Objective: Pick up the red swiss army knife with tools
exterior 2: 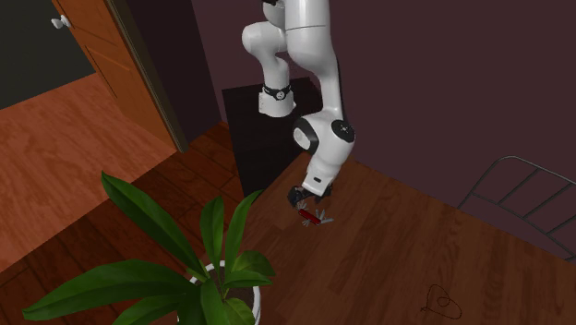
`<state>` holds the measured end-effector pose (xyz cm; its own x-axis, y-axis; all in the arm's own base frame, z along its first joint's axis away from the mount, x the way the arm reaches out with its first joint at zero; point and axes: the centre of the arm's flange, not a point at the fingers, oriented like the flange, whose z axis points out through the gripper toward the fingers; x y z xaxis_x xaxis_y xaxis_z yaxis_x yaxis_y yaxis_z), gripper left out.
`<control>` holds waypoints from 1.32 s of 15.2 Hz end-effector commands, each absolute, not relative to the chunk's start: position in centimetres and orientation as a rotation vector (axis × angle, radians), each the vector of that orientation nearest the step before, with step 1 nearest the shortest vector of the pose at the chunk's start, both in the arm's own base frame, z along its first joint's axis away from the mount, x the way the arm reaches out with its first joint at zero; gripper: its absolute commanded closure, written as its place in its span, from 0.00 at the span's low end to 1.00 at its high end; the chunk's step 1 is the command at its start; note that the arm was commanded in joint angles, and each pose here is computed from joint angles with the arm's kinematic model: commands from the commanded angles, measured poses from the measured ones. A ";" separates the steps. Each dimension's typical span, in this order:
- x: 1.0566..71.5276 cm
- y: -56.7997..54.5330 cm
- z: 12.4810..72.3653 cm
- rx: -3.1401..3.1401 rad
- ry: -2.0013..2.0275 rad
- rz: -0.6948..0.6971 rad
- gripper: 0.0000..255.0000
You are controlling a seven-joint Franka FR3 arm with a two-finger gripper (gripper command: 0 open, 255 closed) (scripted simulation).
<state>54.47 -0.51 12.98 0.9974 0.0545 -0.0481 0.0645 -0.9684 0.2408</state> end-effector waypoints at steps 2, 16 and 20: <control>54.8 -0.5 11.2 2.893 0.089 -0.059 0.00; 54.8 -0.5 9.3 2.893 0.089 -0.059 1.00; 54.8 -0.5 10.4 2.893 0.089 -0.059 1.00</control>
